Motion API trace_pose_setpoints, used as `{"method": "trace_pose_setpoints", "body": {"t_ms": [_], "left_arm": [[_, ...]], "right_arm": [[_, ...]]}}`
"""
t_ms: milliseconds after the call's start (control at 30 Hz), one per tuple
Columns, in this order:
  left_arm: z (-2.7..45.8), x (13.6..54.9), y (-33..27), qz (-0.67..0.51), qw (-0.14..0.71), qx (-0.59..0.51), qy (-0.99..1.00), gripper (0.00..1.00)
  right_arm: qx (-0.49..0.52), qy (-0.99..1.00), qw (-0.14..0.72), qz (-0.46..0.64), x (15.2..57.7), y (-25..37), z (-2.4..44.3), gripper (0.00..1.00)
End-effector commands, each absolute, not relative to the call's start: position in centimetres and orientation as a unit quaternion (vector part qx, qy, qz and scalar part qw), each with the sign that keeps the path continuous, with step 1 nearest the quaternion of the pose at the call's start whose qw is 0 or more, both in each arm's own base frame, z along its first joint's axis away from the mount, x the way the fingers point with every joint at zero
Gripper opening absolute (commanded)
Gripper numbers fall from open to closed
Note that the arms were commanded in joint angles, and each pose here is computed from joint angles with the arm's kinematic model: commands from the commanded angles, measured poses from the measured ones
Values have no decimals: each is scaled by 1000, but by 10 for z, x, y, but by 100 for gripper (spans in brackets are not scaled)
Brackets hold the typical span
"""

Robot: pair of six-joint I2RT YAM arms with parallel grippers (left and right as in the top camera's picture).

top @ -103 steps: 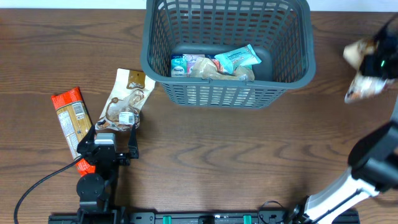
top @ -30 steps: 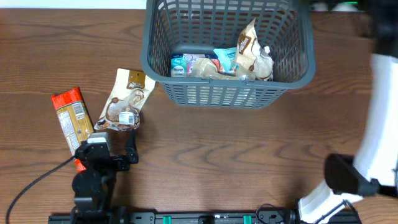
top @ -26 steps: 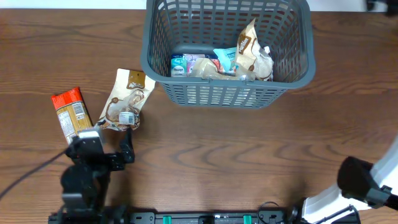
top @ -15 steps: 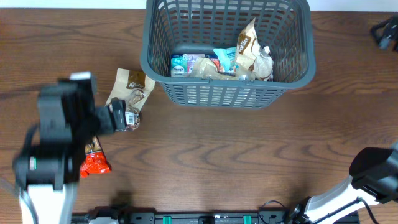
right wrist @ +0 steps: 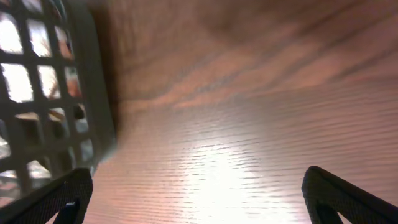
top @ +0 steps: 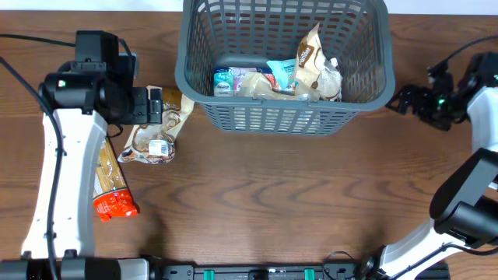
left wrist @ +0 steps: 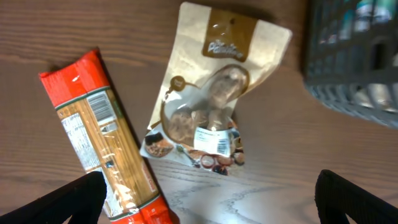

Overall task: Pack container
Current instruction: 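Withdraw the right gripper and move the left gripper to the brown pouch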

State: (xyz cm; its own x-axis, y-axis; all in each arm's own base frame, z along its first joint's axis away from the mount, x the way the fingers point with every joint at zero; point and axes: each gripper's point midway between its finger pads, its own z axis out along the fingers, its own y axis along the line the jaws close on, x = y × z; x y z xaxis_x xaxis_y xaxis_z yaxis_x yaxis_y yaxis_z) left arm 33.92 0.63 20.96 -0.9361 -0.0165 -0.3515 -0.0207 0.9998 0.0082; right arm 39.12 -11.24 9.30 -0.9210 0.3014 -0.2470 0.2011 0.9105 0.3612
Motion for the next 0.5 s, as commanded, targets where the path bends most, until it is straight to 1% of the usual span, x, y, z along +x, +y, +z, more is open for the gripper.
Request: {"method": "trace_pose_setpoints", "body": {"t_ms": [0, 300, 467], "left_arm": [[197, 347, 25, 17, 157, -23, 987, 99], [130, 362, 38, 15, 68, -29, 997, 99], [108, 374, 39, 15, 60, -24, 998, 99]], "right_arm": [[124, 967, 141, 172, 388, -101, 84, 99], [121, 970, 135, 161, 385, -100, 78, 99], [121, 973, 129, 148, 384, -103, 76, 99]]}}
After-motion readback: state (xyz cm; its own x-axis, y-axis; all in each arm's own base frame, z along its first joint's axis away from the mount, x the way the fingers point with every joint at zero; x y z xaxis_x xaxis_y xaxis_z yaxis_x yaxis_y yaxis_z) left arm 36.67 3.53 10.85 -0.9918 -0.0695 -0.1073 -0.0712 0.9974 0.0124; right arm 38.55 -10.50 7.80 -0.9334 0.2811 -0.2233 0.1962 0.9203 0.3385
